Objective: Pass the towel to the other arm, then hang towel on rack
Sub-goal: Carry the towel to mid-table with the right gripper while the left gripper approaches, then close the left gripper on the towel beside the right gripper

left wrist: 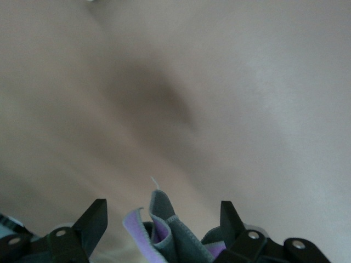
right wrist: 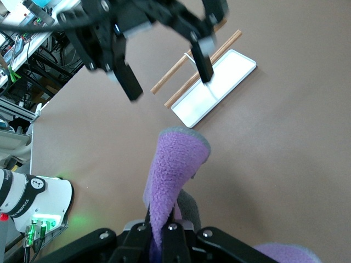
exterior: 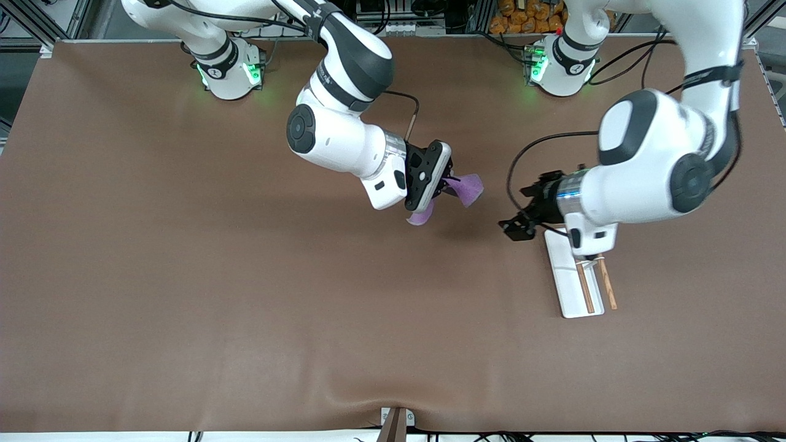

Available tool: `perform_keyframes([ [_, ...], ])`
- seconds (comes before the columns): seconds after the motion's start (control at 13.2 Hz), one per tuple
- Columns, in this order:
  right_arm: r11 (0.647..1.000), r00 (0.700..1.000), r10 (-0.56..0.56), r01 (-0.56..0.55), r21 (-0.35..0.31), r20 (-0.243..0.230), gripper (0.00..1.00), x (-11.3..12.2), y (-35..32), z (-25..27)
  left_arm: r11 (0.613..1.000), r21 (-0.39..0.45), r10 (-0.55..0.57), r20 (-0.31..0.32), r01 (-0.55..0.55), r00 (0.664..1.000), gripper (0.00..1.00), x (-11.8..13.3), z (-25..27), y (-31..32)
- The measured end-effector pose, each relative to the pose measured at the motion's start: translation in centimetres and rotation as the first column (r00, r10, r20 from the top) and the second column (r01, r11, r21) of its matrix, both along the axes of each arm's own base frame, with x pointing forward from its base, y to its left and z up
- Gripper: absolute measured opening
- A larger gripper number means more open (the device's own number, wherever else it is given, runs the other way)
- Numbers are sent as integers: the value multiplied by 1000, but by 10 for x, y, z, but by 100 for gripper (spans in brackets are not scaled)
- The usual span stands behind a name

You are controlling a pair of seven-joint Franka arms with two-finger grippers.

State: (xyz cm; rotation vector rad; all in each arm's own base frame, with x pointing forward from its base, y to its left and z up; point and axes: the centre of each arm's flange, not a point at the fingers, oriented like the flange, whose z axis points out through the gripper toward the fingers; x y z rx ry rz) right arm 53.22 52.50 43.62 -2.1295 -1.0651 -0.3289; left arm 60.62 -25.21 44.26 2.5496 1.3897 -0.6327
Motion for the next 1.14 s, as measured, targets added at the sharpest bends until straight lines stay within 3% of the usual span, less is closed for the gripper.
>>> perform_keyframes([
  [0.3, 1000, 1000, 5, -5, -5, 5, 4, -2, 2, -1, 999, -10, 53, -41, -54, 998, 70, -1, -1, -7],
  [1.06, 1000, 1000, 0, 0, -5, 9, 4, -2, 4, -5, 991, 73, 124, -196, -112, 973, 62, -26, -2, -32],
  [1.14, 1000, 1000, 2, -2, -5, 9, 4, -3, 5, -5, 990, 79, 134, -202, -121, 970, 52, -27, -2, -33],
])
